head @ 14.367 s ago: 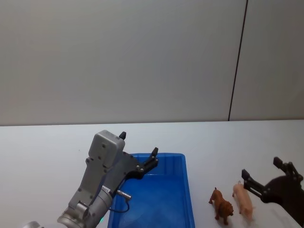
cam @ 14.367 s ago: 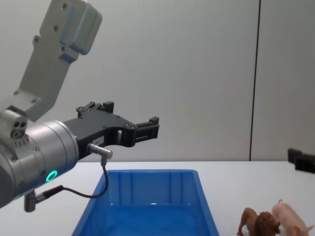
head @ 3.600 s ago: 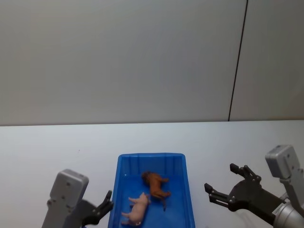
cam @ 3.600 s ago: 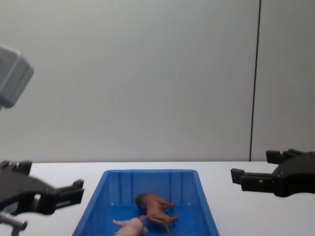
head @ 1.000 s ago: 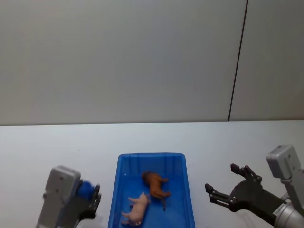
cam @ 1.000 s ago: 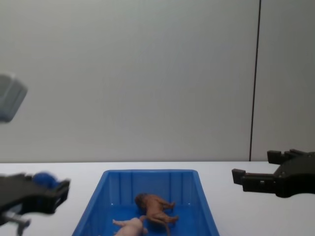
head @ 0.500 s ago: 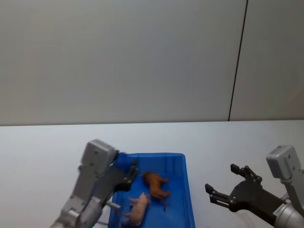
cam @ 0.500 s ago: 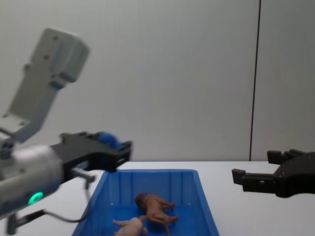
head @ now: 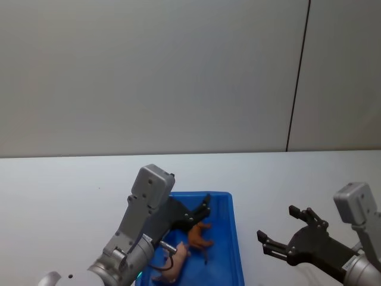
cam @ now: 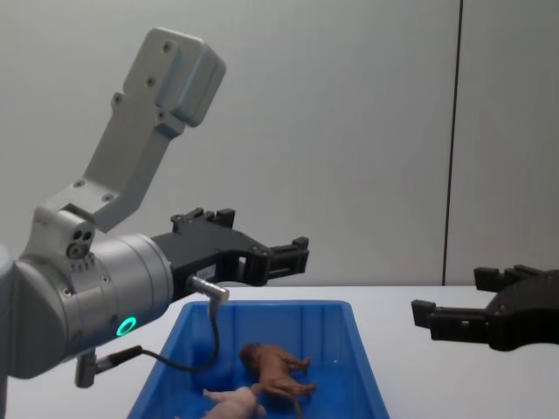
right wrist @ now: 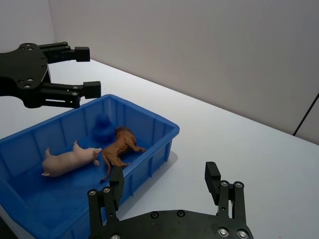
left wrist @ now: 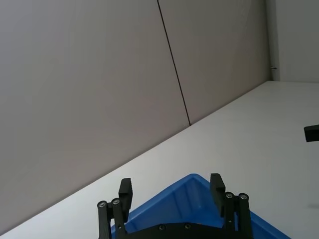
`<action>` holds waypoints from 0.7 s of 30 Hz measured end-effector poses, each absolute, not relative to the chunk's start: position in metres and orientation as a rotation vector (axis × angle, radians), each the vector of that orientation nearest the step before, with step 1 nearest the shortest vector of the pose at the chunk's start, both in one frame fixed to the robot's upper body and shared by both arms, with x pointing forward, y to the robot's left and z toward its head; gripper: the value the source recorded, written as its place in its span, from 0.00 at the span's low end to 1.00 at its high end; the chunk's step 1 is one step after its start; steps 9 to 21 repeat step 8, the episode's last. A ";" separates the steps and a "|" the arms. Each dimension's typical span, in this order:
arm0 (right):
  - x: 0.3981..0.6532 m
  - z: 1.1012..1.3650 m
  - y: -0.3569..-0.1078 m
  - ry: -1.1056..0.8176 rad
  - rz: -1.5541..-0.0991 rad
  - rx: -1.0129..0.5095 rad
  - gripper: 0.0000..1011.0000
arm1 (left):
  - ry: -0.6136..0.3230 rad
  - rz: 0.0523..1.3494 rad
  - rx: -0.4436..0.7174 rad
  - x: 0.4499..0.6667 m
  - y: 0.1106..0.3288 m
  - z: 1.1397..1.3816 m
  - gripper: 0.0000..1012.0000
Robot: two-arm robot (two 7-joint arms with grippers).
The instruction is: Pick up the two dolls from the table and place them into the box.
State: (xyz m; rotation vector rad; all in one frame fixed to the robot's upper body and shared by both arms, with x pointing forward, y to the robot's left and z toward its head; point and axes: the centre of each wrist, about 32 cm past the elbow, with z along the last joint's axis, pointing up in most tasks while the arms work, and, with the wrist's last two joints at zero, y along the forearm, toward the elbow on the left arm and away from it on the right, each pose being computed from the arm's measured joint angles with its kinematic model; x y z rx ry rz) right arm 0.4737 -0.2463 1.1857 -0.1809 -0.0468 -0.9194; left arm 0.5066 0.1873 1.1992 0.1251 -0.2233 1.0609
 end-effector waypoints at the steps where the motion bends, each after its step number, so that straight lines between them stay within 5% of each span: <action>1: 0.474 1.186 -0.246 -0.047 -0.919 -0.181 0.99 | -0.228 1.056 0.123 0.507 0.187 1.200 0.95; 21: 0.474 1.186 -0.246 -0.047 -0.919 -0.181 0.99 | -0.243 1.040 0.114 0.508 0.188 1.201 0.99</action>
